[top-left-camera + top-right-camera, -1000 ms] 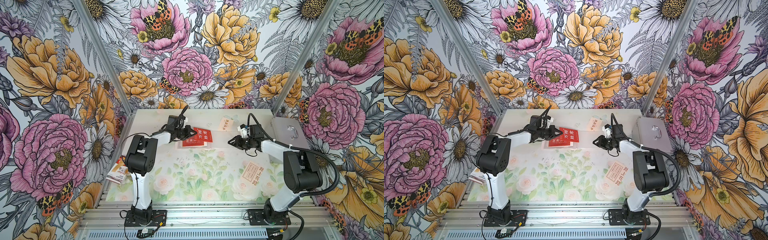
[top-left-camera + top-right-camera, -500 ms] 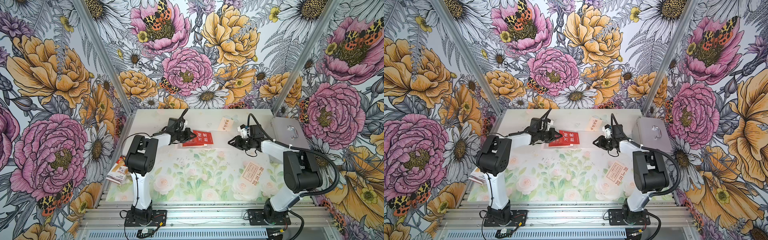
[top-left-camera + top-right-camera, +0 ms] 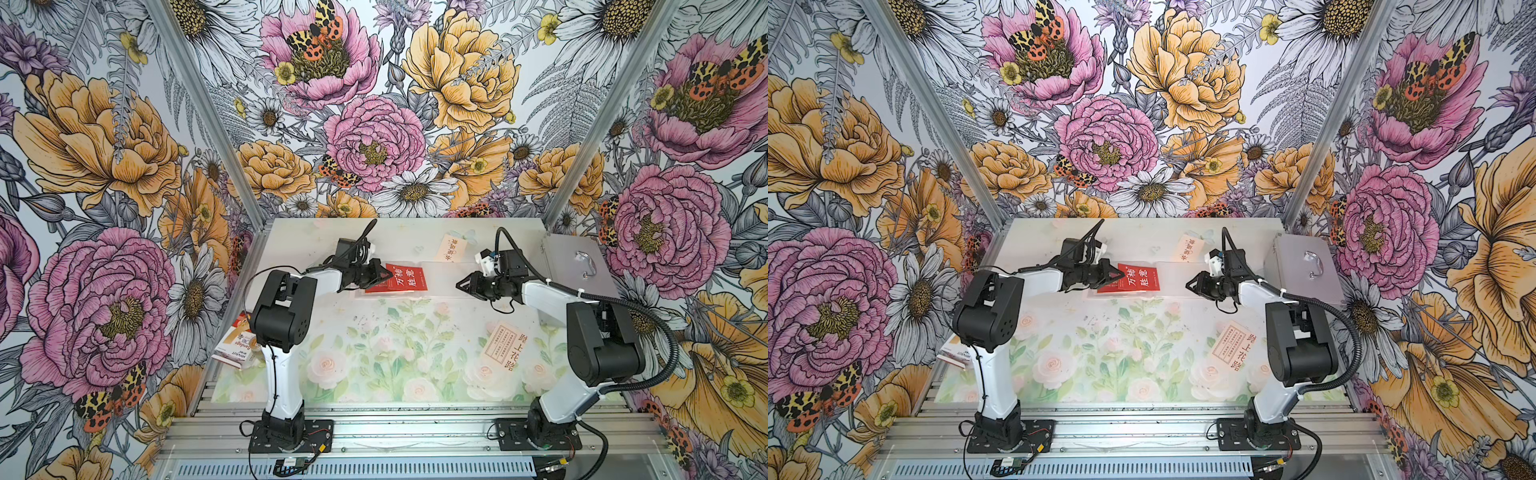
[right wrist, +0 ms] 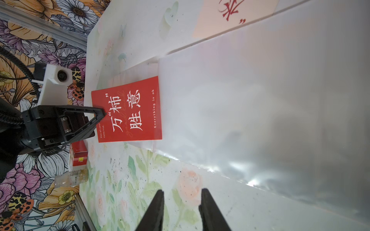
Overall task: Place the photos into the photo albums
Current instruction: Insert the photo into the photo album.
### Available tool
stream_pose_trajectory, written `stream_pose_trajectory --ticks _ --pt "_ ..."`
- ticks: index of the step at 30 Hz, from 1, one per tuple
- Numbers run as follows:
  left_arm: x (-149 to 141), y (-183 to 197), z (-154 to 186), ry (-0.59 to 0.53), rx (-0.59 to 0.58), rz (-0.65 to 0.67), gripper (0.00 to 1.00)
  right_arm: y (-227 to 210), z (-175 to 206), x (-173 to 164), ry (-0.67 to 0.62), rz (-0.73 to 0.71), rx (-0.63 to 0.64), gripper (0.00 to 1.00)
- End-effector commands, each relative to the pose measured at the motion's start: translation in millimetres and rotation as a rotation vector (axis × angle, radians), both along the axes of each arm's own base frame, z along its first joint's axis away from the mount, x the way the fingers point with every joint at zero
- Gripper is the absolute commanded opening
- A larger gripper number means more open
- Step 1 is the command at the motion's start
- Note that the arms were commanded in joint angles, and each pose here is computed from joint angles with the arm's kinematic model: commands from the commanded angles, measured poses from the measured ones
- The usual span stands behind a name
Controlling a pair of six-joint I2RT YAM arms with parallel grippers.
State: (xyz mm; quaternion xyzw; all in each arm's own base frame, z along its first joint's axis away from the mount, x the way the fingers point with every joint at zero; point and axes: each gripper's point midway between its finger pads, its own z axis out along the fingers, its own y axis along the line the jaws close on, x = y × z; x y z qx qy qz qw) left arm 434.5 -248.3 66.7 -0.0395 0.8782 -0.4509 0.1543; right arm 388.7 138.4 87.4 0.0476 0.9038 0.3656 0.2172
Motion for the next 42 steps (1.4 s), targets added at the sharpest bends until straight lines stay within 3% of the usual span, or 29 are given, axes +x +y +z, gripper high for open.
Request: stream_pose_trajectory --ticks 1,42 --pt "-6 1 -2 -0.014 0.027 0.005 0.00 -3 -3 2 -0.019 -0.003 -0.012 0.33" --pt "4 -23 3 -0.038 0.069 -0.013 0.00 -5 -2 0 -0.025 -0.006 -0.021 0.33"
